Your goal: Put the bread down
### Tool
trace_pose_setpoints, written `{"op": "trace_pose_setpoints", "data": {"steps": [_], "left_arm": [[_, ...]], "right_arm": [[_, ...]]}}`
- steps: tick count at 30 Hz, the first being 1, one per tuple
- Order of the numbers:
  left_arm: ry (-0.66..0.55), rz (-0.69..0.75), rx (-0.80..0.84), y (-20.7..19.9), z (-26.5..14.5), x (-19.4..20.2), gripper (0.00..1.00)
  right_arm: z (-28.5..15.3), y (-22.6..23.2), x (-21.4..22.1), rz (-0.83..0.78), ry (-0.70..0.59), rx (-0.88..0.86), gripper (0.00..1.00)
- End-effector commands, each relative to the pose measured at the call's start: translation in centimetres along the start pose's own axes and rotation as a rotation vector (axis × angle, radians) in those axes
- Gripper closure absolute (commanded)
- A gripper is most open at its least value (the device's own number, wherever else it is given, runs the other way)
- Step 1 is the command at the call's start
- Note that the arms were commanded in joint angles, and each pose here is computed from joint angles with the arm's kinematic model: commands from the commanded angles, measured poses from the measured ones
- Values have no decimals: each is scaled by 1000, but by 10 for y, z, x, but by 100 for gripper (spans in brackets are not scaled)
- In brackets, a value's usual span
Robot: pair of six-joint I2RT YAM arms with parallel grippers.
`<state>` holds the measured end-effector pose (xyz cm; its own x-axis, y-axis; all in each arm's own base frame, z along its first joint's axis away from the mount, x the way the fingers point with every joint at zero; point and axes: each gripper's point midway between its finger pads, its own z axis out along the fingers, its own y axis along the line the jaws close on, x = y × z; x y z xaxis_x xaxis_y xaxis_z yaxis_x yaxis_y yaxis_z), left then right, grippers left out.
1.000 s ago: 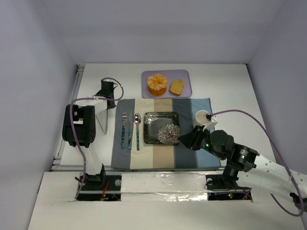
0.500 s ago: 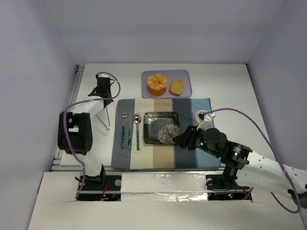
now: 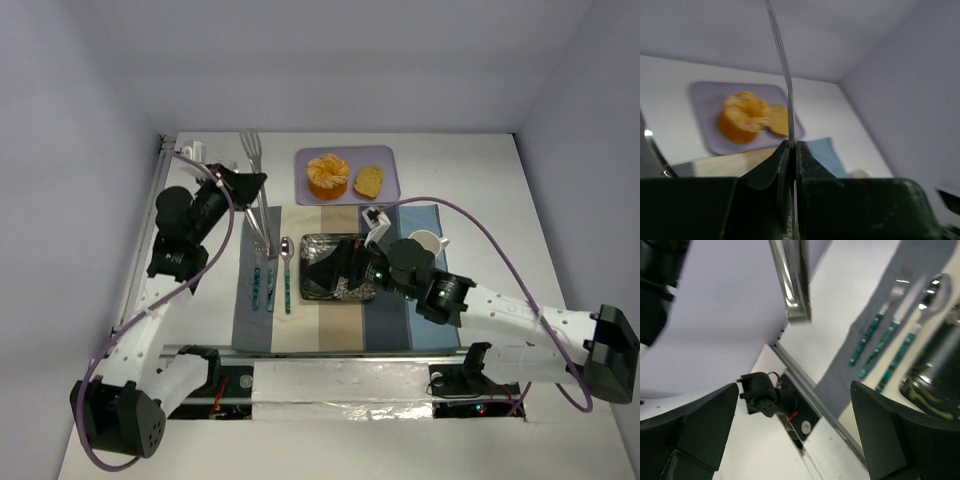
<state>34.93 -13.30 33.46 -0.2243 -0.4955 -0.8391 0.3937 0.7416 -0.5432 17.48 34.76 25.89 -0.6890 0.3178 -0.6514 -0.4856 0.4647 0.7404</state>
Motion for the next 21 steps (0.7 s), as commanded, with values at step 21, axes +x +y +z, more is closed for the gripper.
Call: {"op": "trace_pose_setpoints", "data": {"steps": [21], "left_arm": [[-85, -371, 911, -158, -133, 12, 100]], "right_arm": [[56, 72, 3, 63, 4, -396, 5]]}}
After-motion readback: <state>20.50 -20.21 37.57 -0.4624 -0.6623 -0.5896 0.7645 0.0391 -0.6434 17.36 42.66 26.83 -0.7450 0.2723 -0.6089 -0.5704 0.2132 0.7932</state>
